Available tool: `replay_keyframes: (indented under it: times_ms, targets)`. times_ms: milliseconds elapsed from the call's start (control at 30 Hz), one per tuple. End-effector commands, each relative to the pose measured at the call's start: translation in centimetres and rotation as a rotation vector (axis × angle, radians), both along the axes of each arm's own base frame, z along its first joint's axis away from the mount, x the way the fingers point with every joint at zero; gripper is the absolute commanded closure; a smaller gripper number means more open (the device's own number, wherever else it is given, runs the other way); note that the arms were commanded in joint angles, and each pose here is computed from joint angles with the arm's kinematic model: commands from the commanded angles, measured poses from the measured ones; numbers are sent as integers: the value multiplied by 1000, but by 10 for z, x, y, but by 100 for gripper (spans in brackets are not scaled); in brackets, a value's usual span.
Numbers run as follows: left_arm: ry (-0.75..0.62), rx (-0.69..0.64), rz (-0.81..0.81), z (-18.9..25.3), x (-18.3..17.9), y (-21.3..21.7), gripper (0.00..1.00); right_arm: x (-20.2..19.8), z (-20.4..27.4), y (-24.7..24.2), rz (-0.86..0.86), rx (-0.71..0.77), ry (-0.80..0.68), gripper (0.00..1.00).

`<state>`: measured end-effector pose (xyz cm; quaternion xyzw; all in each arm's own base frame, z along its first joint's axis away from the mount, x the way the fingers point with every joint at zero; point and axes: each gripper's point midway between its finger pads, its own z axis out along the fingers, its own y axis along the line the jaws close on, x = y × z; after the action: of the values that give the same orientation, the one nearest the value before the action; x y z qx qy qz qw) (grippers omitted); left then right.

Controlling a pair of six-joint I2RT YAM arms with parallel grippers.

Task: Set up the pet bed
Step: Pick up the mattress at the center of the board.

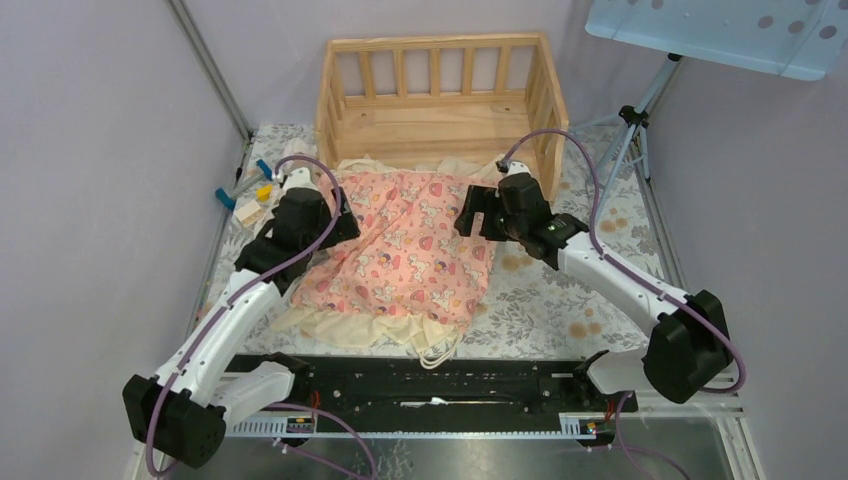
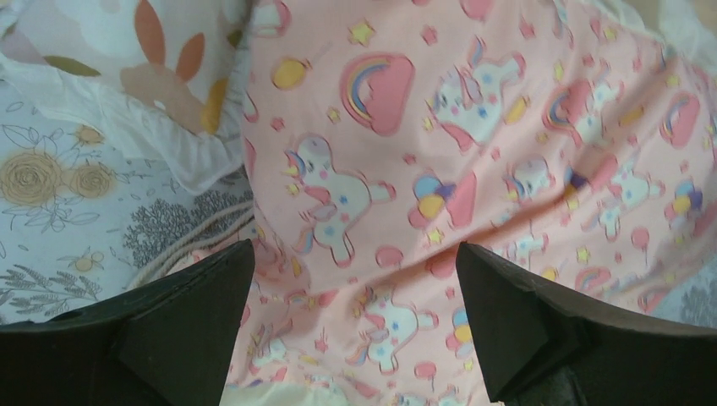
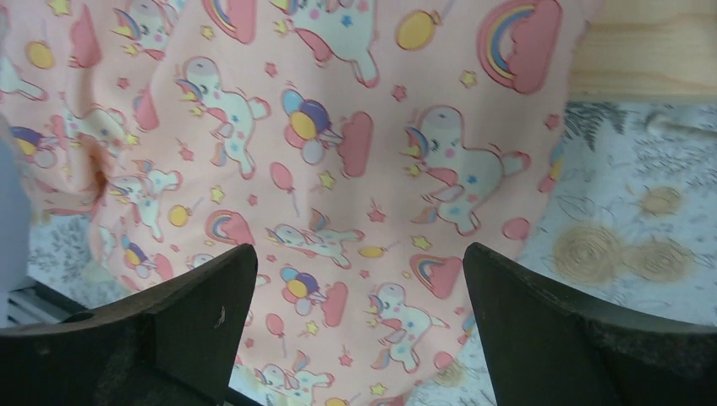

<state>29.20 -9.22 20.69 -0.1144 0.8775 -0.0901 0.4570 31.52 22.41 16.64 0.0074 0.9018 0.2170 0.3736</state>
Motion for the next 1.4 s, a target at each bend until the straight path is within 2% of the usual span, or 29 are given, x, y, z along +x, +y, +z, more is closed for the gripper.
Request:
replay_keyframes:
  times_ms: [0,100,267,467,633,700,767,800,867,1000,1067,1100,1233,1367]
  targets:
    - [-126,-81,143,15,37,17,1,21,21,24,9,129,-89,0]
    - [-128,-92,210,1,52,34,1,34,13,14,-76,117,-104,0]
    - [-170,-120,207,-3,71,33,1,48,-12,4,-159,93,-67,0]
    - [-213,-126,169,-8,84,27,1,60,-28,13,-134,114,-45,0]
    - [-192,-140,169,-25,89,26,1,64,-44,14,-140,105,-22,2]
    - [-172,-145,187,-33,90,28,7,67,-46,13,-142,103,-27,7]
    - [-186,-160,193,-33,94,29,15,69,-48,14,-137,95,-33,19]
    - [-187,-169,198,-34,95,29,19,71,-48,13,-139,89,-38,21]
    - [-189,-178,194,-34,97,28,29,72,-47,13,-131,82,-51,37]
    - [-219,-197,159,-25,98,23,56,71,-33,7,-113,57,-108,75]
    - [-252,-216,119,-15,94,18,77,69,-20,3,-104,51,-149,89]
    - [-272,-229,103,-9,91,15,84,68,-11,1,-101,46,-171,94]
    - [-353,-281,-6,23,74,0,100,59,32,-11,-94,42,-266,100]
    - [-424,-324,-100,62,62,-13,100,52,90,-26,-126,53,-380,100]
